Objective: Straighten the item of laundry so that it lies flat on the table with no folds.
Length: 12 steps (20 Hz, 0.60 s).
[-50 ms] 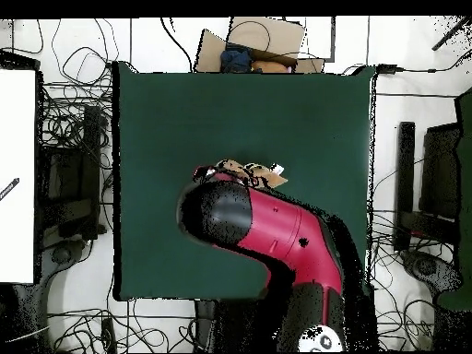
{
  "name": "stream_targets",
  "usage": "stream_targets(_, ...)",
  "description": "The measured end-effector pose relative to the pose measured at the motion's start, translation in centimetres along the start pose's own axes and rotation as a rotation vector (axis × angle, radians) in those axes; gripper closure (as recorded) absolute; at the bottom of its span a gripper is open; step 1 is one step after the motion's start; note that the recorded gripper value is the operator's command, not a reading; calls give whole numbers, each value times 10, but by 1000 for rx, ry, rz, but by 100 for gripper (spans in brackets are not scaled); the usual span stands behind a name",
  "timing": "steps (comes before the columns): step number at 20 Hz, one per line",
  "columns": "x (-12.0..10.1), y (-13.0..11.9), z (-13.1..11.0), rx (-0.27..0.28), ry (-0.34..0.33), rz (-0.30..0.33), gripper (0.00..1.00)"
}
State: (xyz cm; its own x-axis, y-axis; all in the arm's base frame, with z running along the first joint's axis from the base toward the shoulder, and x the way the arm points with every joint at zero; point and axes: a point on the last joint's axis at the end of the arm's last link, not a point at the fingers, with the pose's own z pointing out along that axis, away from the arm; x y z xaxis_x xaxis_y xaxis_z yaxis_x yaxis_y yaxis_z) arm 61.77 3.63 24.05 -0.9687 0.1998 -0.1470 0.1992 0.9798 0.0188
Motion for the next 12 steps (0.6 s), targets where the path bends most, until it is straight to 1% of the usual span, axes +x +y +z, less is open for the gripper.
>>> stream_targets(12,14,-1,-28,-10,-17,7,100)
